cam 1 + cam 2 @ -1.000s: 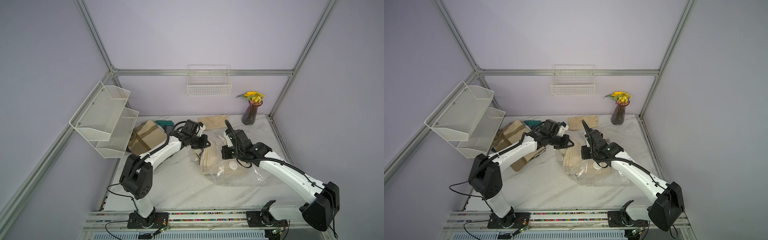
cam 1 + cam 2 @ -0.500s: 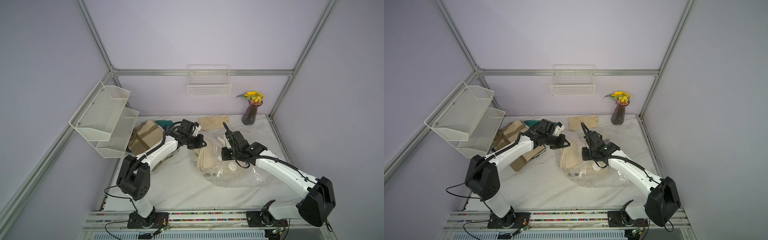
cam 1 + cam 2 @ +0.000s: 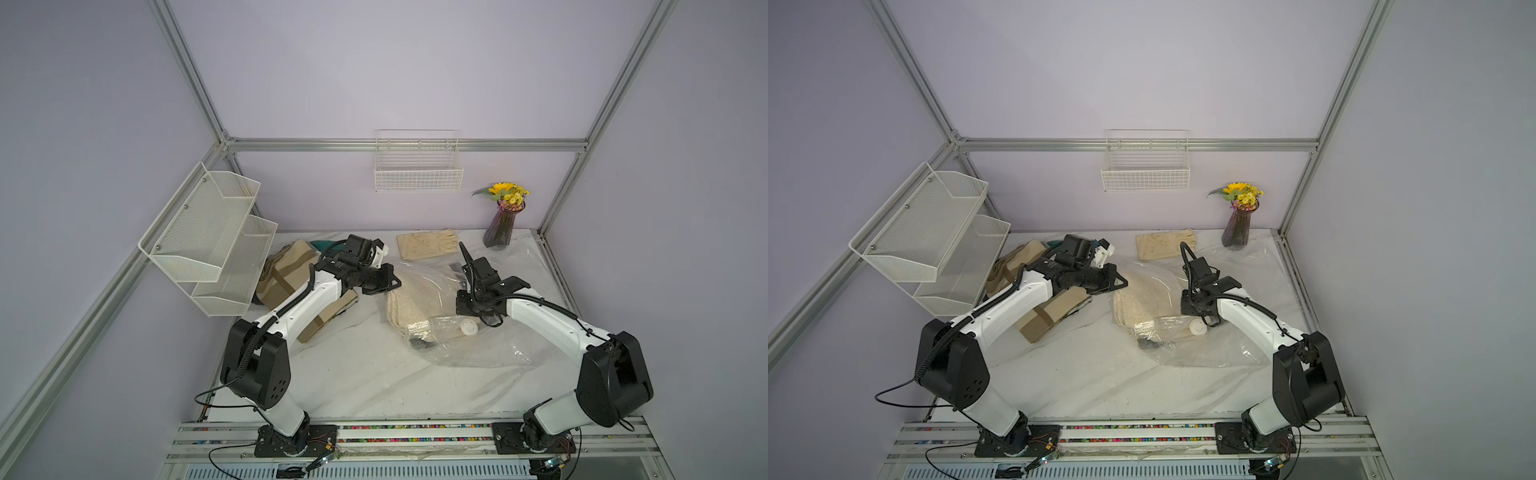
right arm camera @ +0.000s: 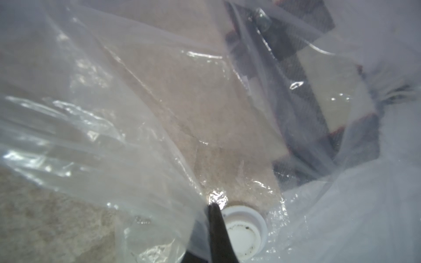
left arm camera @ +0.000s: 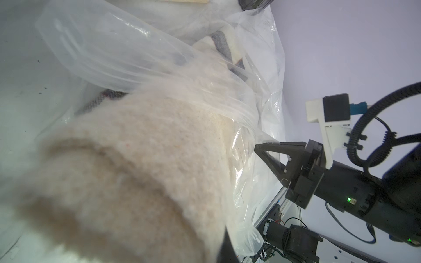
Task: Take the scarf out of the vacuum bag
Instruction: Take out the scarf from the vacuum bag.
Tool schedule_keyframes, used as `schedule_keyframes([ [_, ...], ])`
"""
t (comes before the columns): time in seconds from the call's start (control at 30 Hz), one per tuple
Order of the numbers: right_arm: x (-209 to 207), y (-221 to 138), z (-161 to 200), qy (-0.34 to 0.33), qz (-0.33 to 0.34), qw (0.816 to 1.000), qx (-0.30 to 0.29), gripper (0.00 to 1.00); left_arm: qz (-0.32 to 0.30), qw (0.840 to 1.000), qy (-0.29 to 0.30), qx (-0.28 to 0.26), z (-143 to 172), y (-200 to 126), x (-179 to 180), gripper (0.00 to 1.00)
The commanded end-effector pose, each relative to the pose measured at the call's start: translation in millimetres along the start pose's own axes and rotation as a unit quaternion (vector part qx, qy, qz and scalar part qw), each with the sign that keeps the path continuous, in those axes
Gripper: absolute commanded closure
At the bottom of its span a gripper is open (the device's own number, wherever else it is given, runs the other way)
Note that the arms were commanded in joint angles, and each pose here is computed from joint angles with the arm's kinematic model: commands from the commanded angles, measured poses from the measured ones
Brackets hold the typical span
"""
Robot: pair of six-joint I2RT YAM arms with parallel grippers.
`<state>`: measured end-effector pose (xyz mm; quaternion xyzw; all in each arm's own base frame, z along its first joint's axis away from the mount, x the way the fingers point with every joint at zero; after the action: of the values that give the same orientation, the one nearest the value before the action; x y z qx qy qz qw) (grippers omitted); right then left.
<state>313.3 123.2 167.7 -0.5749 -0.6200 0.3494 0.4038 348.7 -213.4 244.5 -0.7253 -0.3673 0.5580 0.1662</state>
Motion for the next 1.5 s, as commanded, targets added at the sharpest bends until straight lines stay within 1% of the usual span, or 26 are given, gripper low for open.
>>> schedule_keyframes([
  [0.0,-15.8,1.7,-1.2,0.006,0.044,0.999,0.001,1.00,0.026,0.998,0.039,-0.044,-15.2,-29.0,-17.5,1.00],
  [0.17,-36.8,-3.0,-4.0,0.002,0.092,0.996,0.001,1.00,0.023,0.998,0.035,-0.041,-18.2,-25.4,-13.3,1.00],
  [0.43,-82.9,-14.6,-17.0,0.060,0.143,0.988,-0.010,1.00,0.038,0.998,0.027,-0.037,-24.9,-13.3,-14.3,1.00],
  [0.67,-112.5,-24.3,-33.8,0.112,0.167,0.979,-0.027,1.00,0.048,0.998,0.037,-0.030,-30.7,-2.6,-24.8,1.00],
  [0.77,-116.3,-28.0,-42.1,0.124,0.165,0.978,-0.040,1.00,0.046,0.998,0.037,-0.027,-30.6,0.8,-23.6,1.00],
  [0.9,-110.8,-29.6,-53.0,0.130,0.141,0.980,-0.056,1.00,0.042,0.998,0.039,-0.027,-30.9,2.7,-21.0,1.00],
  [1.0,-102.5,-26.7,-54.7,0.134,0.103,0.984,-0.061,1.00,0.037,0.998,0.041,-0.028,-31.5,1.4,-20.4,1.00],
  [1.17,-73.3,-32.4,-53.8,0.105,-0.002,0.989,-0.101,1.00,0.034,0.998,0.040,-0.021,-32.0,4.8,-18.8,1.00],
  [1.2,-66.1,-35.5,-53.2,0.096,-0.018,0.989,-0.110,0.97,0.034,0.998,0.039,-0.019,-32.2,5.5,-18.5,1.00],
  [1.3,-47.5,-36.1,-49.1,0.070,-0.056,0.989,-0.116,0.71,0.032,0.999,0.037,-0.018,-32.7,8.1,-16.9,1.00],
  [1.33,-44.1,-33.8,-47.2,0.066,-0.062,0.990,-0.112,0.59,0.032,0.999,0.036,-0.017,-32.8,8.2,-16.9,1.00],
  [1.4,-37.2,-28.4,-43.8,0.060,-0.088,0.989,-0.103,0.29,0.033,0.999,0.038,-0.019,-33.6,7.7,-18.2,1.00],
  [1.47,-26.8,-27.9,-41.9,0.051,-0.136,0.984,-0.106,0.08,0.032,0.999,0.038,-0.019,-33.7,8.2,-17.8,1.00],
])
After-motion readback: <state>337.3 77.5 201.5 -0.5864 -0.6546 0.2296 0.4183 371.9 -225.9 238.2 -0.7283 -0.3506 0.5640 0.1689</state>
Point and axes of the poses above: each gripper's point midway between its finger pads, its own y axis out along the fingers, its own x axis along the line the jaws close on, z = x × y, the point moved 6 cm from there along -y, back along the fingers, and after that the axes turned 6 degrees about -y, right-handed, at the moved point
